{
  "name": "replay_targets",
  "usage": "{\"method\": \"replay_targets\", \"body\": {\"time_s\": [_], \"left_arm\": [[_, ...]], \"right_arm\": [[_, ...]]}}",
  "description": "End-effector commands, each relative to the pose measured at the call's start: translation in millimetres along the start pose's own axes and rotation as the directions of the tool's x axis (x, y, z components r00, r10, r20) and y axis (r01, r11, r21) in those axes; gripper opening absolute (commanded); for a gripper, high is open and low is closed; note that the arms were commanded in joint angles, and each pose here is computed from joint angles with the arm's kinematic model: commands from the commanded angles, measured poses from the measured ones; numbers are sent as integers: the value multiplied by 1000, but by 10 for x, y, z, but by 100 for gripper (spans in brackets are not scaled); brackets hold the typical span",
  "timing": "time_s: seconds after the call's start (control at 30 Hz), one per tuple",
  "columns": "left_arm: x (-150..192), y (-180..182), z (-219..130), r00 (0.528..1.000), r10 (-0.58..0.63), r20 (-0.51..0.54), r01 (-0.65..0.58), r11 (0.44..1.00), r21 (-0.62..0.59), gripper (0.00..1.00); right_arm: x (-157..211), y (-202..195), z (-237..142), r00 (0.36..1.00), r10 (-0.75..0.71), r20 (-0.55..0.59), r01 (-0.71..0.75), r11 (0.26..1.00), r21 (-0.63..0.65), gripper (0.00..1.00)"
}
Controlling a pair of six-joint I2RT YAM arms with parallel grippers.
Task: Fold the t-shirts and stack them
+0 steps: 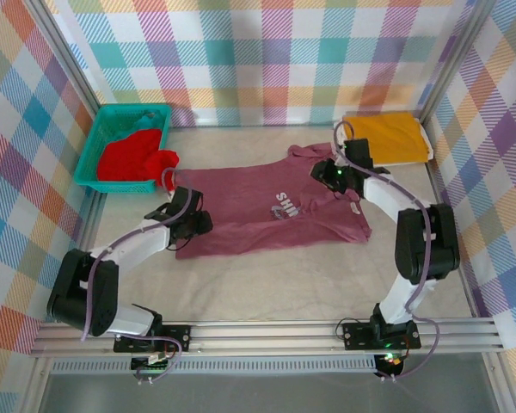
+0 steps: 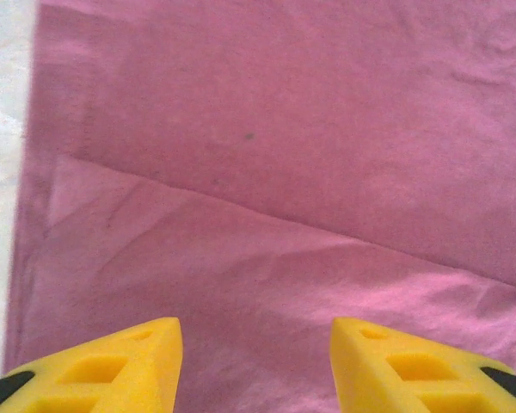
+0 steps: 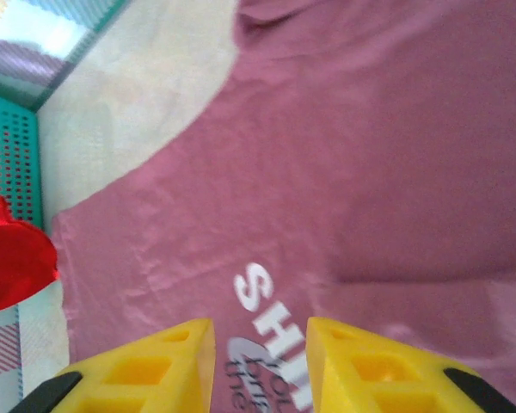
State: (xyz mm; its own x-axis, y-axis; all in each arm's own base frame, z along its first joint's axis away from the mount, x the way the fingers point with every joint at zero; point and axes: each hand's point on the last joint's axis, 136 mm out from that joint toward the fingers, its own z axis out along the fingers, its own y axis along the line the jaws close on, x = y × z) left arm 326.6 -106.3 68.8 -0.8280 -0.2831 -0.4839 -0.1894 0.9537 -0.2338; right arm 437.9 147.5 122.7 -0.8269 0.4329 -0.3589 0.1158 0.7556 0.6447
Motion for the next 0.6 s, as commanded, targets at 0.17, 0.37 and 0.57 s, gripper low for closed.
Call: {"method": "replay_targets", "body": {"time_s": [0.17,0.37,0.57], "left_arm": [[-257,-60,93,998,51,-41,-54,996,-78,54],[-295,348,108,996,-48,-73,32,978,-207,58],[-208,504,146,991,-64,-121,33,969,-245,59]], "right_arm": [[387,-567,-85,995,81,-65,-72,988,137,34],[479,-883,-80,975,209,-76,-196,968,154,33],[498,-1035,-64,966,248,-76,-233,959,158,34]]}}
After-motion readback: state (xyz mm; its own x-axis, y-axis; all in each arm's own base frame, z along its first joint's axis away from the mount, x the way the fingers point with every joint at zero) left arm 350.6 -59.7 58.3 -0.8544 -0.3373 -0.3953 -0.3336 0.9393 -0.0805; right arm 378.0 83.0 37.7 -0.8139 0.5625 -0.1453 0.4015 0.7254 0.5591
